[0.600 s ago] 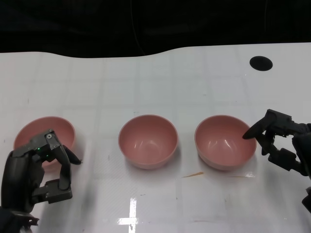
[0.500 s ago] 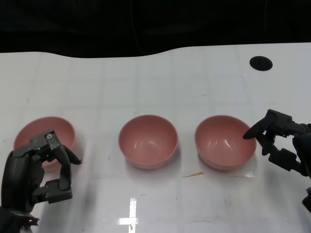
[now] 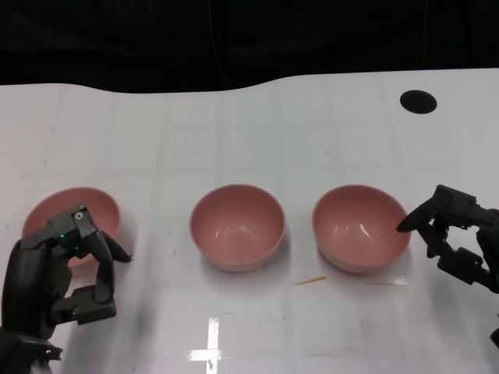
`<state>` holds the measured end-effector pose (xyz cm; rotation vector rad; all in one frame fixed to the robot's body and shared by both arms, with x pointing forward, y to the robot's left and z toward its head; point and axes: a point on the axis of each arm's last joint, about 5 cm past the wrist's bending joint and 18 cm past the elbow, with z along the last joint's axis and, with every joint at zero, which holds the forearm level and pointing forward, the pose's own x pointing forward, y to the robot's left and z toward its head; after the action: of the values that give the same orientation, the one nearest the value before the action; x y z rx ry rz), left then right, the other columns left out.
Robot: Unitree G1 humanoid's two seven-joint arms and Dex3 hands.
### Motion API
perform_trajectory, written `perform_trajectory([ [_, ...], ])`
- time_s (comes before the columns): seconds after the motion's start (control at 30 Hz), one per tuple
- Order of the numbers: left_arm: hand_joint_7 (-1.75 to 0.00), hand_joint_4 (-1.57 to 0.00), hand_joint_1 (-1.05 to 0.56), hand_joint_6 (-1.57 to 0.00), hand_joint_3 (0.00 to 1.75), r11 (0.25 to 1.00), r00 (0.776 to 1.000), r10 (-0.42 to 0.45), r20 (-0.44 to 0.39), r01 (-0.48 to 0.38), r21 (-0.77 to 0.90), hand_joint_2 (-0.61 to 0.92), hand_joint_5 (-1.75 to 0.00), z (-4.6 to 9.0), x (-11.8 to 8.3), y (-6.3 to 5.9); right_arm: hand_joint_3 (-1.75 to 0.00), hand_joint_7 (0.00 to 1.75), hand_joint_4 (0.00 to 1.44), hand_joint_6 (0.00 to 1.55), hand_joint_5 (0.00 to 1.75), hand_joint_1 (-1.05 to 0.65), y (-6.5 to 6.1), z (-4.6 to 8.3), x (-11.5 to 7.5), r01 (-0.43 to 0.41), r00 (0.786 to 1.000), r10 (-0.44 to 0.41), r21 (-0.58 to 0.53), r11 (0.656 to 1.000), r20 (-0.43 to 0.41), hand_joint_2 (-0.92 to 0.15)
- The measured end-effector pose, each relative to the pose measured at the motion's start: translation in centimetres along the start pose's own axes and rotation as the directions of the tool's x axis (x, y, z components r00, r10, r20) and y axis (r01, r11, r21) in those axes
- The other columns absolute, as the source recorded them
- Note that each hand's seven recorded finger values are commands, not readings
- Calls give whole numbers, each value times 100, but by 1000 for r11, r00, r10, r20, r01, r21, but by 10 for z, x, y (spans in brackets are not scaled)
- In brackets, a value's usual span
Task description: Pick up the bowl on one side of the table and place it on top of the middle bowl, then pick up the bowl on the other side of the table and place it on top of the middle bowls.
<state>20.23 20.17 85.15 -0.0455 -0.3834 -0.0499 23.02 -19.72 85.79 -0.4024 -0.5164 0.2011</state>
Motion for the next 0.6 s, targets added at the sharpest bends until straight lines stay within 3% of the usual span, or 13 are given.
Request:
perform_trajectory([
  [0.6,-172,-97,11,-84,154,1000,1000,-17,-15,17,0,47,-175,2,1,-1,-47,138,79,74,169,-44,-2,0,0,-1,1000,1,-10,1000,-1,-92],
])
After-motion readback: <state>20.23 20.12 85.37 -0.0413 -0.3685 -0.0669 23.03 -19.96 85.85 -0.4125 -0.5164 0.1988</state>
